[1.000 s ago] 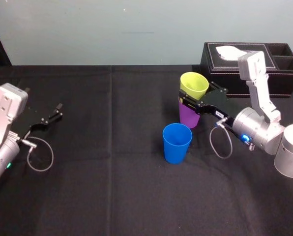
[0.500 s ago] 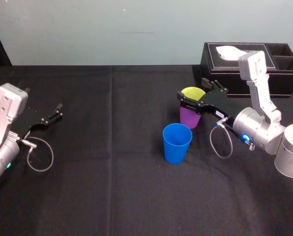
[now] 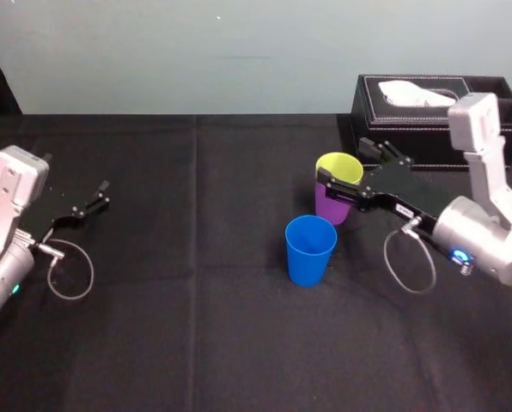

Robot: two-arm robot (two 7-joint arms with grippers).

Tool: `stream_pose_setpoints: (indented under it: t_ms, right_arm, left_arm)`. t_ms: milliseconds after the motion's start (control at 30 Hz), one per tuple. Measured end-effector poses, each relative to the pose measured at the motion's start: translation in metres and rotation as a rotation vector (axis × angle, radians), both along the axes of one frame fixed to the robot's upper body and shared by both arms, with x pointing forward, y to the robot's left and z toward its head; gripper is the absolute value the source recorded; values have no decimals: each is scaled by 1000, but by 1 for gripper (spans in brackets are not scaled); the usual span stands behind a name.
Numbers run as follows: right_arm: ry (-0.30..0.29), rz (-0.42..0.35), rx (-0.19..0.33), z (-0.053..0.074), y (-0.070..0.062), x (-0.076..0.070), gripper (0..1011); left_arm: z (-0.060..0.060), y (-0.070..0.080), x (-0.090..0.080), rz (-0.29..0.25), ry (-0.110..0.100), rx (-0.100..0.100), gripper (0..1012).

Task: Stack the three plastic cups sequentially using one hand.

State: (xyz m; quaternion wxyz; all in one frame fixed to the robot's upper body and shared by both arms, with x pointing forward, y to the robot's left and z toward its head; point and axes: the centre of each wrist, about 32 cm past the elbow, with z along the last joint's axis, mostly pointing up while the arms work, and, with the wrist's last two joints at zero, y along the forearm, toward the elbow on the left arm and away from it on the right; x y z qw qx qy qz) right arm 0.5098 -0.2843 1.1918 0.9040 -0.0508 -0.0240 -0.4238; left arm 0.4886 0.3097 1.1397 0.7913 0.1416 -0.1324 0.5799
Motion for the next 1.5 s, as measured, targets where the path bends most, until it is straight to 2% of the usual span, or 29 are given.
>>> stream_pose_setpoints:
  t_ms: [100,300,633,767,967,1133,1500]
  right_arm:
    - [18,13,-3,1,-6,-9,1003]
    - [89,42,-16,-9,-28,-37,1003]
    - [124,86,-48,-28,-46,-67,1003]
    - [129,111,-72,-34,-45,-73,1003]
    - [132,152,-82,-41,-38,-75,1003]
    - [120,167,-84,-50,-31,-72,1003]
    - [96,177,-83,-59,-22,-66,1003]
  left_arm:
    - [0,0,0,0,0,0,1011]
    - [0,0,0,0,0,0,1011]
    - [0,0,0,0,0,0,1011]
    - [0,0,0,0,0,0,1011]
    - [0,0,0,0,0,0,1011]
    - [0,0,0,0,0,0,1011]
    - [0,0,0,0,0,0,1011]
